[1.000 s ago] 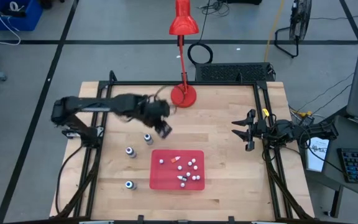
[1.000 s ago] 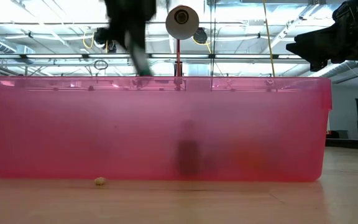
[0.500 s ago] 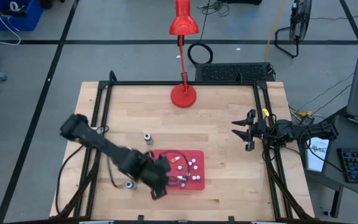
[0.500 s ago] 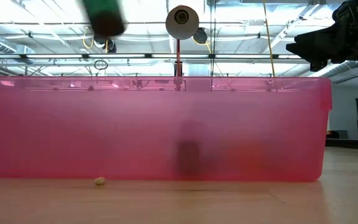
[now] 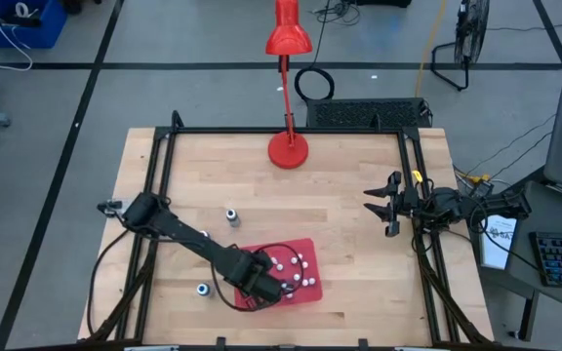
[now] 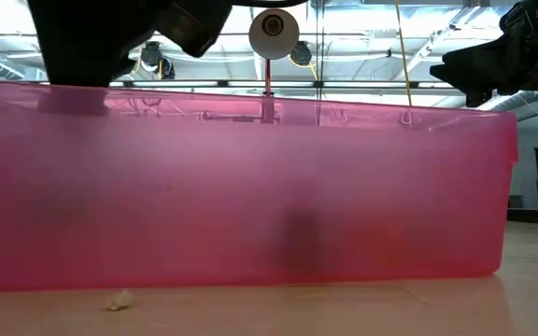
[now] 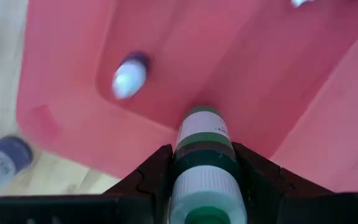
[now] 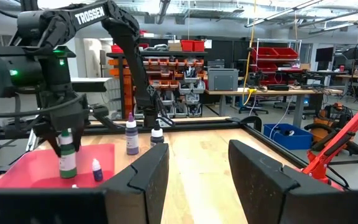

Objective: Pick & Place food coloring
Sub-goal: Put the big green food coloring bottle into the pink container, then put the big black food coloring bottle into the pink container

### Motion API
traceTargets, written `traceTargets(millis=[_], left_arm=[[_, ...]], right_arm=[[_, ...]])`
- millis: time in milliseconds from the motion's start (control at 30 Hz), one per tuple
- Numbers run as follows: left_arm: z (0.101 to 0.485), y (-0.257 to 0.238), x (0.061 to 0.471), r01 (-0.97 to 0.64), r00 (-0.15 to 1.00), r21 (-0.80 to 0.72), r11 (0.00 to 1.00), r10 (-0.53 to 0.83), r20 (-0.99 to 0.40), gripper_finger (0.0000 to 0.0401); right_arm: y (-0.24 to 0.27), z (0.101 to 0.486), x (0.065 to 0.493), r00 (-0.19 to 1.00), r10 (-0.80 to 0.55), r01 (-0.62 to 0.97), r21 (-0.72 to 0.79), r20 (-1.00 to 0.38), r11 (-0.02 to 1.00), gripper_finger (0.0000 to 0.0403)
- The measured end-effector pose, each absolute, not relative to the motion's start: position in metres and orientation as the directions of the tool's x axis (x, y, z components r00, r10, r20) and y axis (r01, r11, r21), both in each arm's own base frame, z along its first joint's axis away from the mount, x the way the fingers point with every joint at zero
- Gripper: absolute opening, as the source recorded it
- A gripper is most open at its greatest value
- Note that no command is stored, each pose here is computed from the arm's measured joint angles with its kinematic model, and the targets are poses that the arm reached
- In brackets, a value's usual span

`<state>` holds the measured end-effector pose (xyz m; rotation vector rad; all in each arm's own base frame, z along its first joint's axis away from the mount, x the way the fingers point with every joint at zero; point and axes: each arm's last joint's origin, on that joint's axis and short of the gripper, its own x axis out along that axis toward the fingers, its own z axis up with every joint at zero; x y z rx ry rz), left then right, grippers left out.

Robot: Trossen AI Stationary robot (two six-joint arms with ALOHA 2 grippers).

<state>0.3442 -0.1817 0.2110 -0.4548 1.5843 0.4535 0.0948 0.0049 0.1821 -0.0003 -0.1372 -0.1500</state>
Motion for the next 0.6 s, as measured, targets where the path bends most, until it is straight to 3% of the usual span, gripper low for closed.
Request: traceTargets(millis=[267, 467, 600], left_arm=[[0.2106, -0.1802, 0.3469, -0.607, -0.044, 0.005, 0.795, -0.027, -0.999, 0.0152], [0.2108, -0.1818, 0.3503, -0.609, -0.006, -0.026, 0.793, -0.037, -0.999, 0.0263], [0.2118, -0.1786, 0.3518, -0.614, -0.004, -0.031, 0.789, -0.042, -0.999, 0.0313]], right_arm=[[0.0048, 0.1821, 0.0948, 0.979, -0.149, 0.149, 0.01, 0.137, 0.989, 0.0155], [0.0049, 0.1821, 0.0948, 0.979, -0.149, 0.149, 0.01, 0.136, 0.989, 0.0155], [0.0048, 0.1821, 0.0948, 0.979, -0.149, 0.149, 0.01, 0.136, 0.989, 0.0155]])
